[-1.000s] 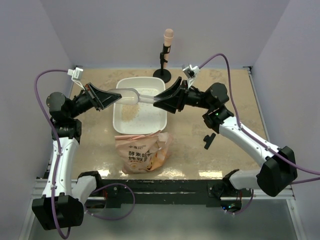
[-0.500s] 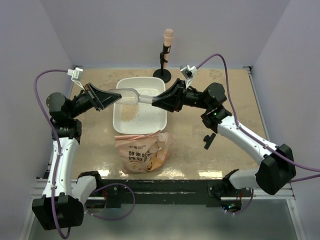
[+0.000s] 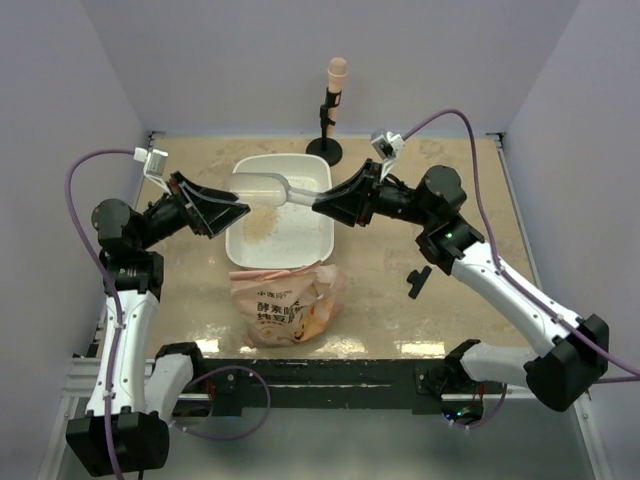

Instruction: Fill the litter box with clean litter

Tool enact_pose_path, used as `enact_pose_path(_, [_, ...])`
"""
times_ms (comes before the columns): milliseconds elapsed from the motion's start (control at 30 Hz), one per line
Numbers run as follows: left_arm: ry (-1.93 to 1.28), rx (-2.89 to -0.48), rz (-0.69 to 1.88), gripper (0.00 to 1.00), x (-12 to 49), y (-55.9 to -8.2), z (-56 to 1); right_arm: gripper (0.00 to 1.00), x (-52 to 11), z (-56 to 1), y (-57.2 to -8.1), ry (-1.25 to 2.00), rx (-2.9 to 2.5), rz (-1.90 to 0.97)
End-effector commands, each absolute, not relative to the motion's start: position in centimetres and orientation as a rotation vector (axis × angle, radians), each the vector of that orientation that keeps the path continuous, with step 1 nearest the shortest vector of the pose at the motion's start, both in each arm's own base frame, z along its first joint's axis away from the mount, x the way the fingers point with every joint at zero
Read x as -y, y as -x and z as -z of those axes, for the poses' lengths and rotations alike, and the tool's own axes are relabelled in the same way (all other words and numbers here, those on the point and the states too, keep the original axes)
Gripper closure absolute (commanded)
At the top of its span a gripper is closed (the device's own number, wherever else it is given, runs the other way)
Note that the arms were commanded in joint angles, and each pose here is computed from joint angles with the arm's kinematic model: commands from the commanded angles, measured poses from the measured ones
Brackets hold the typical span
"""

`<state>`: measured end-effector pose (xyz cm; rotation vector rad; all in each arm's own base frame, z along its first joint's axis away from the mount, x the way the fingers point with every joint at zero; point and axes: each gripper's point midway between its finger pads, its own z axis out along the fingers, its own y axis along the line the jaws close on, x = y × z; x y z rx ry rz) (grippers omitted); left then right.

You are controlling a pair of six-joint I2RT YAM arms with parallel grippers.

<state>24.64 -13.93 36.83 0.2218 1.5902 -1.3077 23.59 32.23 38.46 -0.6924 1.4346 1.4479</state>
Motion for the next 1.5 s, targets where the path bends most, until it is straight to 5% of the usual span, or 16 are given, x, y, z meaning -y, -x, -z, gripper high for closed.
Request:
enact_pose_path(0, [-0.392, -1.536, 1.231, 0.00, 14.7, -23.4, -37.1, 1.00, -29.0, -41.7, -24.1, 0.595, -1.467, -1.211])
enact_pose_path(500, [-1.216, -1.406, 1.387, 0.00, 22.6, -15.6, -34.0, 1.00, -22.4, -36.3, -22.9, 0.537, -1.906, -0.830])
enact_pose_path(933, [-1.140, -1.882, 1.074, 0.00, 23.0, -18.0, -29.5, 1.00, -20.6, -35.0, -21.1, 0.506, -1.931, -0.808])
enact_pose_path(1467, [-1.044, -2.022, 1.132, 0.00, 21.3, -14.1, -28.7, 1.00, -19.8, -34.5, -18.8, 0.522, -1.983, -0.832])
